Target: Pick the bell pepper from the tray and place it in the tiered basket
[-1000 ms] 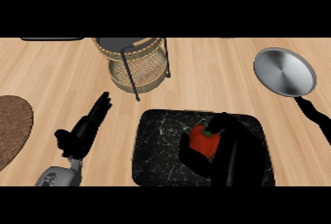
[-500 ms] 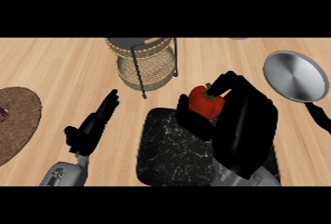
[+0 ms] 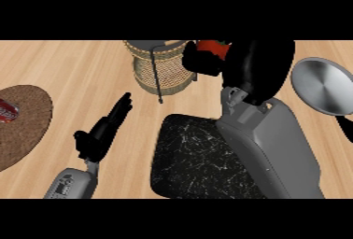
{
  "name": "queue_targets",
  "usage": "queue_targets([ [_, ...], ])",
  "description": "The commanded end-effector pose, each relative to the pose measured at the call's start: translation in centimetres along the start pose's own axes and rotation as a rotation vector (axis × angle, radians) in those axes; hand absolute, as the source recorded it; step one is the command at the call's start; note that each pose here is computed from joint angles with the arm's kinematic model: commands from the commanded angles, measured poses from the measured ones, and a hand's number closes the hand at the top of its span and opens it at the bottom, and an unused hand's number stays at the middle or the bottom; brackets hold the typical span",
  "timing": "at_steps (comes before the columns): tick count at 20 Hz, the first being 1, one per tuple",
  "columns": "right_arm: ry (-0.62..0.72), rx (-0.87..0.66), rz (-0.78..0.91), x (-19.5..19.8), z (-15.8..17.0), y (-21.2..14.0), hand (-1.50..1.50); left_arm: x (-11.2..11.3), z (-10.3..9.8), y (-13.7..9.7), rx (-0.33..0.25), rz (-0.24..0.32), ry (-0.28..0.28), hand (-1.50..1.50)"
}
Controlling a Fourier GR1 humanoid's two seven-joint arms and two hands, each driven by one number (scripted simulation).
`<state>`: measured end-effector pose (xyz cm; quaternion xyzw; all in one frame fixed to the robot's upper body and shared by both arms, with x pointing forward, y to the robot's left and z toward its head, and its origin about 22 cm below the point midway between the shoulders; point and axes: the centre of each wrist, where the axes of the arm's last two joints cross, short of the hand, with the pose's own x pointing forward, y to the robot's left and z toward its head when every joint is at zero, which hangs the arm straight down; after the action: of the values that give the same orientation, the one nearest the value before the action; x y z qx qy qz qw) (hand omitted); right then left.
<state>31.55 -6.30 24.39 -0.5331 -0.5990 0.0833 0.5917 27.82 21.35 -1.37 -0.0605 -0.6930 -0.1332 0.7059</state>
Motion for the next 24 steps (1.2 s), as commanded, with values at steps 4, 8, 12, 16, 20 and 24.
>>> queue_targets([
  [4, 0.264, 0.084, 0.004, 4.6, -4.3, 1.7, 1.5, 0.3, -0.2, -0.5, -0.034, -0.012, -0.024, 0.0],
  [8, 0.265, 0.103, -0.013, 6.5, -5.5, 2.5, 1.5, -0.4, -0.2, -0.9, -0.046, -0.005, -0.007, 0.0],
  [12, 0.279, 0.132, -0.002, 6.1, -7.0, 5.0, 1.5, 0.7, -1.0, -0.4, -0.039, -0.02, -0.026, 0.0],
  [16, 0.278, 0.155, -0.067, 6.6, -7.8, 5.7, 1.5, 0.2, -0.8, -0.2, -0.051, -0.013, -0.02, 0.0],
  [20, 0.304, 0.171, -0.17, 6.6, -8.8, 5.9, 1.5, 1.0, -1.3, -0.2, -0.055, -0.011, -0.041, 0.0],
  [24, 0.447, 0.252, -0.295, 6.4, -9.7, 5.8, 1.5, 0.4, -1.2, -0.3, -0.06, -0.009, -0.022, 0.0],
])
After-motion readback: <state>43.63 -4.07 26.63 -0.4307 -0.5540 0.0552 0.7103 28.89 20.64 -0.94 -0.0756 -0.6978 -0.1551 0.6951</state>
